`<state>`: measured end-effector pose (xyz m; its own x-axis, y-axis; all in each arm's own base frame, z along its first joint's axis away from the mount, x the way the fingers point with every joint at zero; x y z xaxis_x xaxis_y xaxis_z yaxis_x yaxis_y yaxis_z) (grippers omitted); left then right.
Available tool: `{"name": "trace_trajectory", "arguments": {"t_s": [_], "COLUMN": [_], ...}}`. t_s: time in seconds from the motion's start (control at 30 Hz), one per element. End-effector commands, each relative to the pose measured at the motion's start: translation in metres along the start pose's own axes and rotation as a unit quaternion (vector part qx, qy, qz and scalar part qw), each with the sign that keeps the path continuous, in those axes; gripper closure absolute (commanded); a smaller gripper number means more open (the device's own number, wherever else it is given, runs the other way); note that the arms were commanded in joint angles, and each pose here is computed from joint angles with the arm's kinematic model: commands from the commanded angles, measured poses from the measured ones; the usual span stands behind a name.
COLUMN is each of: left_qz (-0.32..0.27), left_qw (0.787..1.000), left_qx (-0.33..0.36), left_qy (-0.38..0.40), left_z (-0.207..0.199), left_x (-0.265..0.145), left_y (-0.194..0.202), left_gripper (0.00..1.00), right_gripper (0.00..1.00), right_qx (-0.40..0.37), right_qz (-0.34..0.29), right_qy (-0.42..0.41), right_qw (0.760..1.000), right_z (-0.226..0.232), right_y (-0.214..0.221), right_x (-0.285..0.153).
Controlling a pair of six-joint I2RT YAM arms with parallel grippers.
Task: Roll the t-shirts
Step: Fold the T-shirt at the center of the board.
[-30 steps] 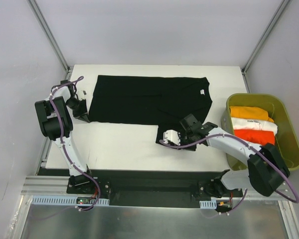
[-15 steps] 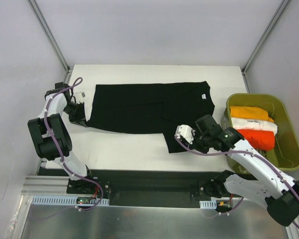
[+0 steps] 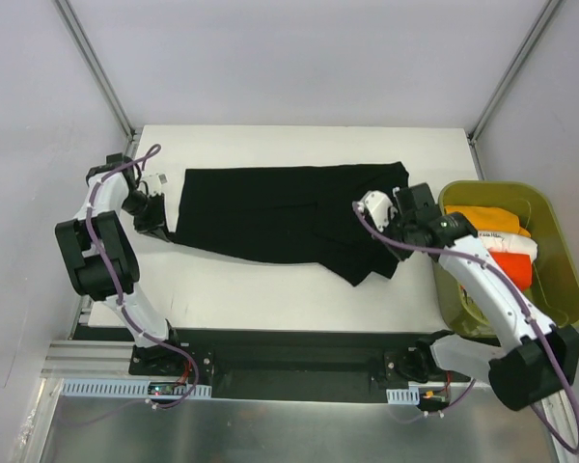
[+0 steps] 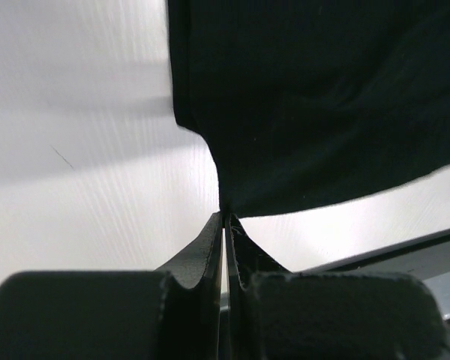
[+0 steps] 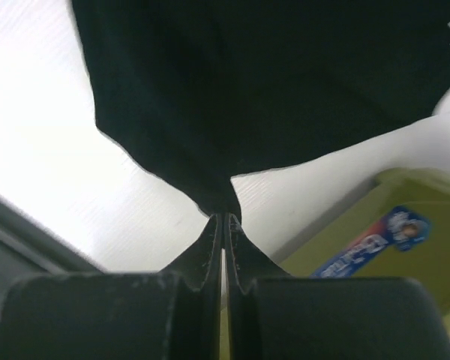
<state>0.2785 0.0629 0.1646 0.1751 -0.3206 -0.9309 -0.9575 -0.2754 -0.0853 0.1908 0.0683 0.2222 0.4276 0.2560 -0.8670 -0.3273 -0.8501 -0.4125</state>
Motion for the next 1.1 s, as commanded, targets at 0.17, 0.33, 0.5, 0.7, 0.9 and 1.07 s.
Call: {"name": "trace_trajectory", "arguments": {"t_s": [0.17,0.33,0.5,0.7,0.9,1.07], "left_qz": [-0.026,-0.036,-0.04,-0.053,-0.073,-0.079], "left_qw": [0.999,0.998,0.998,0.996,0.993,0.991], "left_qx": [0.023,0.029,0.038,0.055,0.087,0.107], "left_qy": [0.041,0.043,0.043,0.037,0.039,0.031], "left_z": [-0.008,-0.008,-0.009,-0.013,-0.025,-0.034], "left_x": [-0.016,-0.017,-0.016,-0.008,-0.001,0.007], "left_y": [-0.056,-0.091,-0.116,-0.142,-0.164,-0.175], "left_gripper": [1.0,1.0,1.0,1.0,1.0,1.0], "right_gripper": [0.99,0.99,0.99,0.99,0.99,0.99], "right_qx": [0.027,0.031,0.025,0.015,0.007,0.006], "right_qz": [-0.017,-0.003,0.005,0.007,0.016,0.019], "right_qy": [0.1,0.135,0.159,0.179,0.19,0.196], "right_qw": [0.994,0.99,0.987,0.984,0.982,0.98], "right_z": [-0.102,-0.146,-0.173,-0.207,-0.229,-0.242], "right_y": [-0.049,-0.066,-0.075,-0.093,-0.099,-0.1], "right_x": [0.002,0.01,0.021,0.047,0.064,0.074]}}
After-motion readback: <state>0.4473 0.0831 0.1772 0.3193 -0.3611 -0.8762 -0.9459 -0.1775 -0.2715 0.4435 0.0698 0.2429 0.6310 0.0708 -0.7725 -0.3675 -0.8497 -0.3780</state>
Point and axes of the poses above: each gripper's point midway between its finger pads, its own x axis out along the fingers, its own z axis along the line the jaws close on, y = z × x, the point moved 9 cm from there along -x, back along the fingers, and after that the axes turned 10 degrees about -x, right-handed, at the moved point
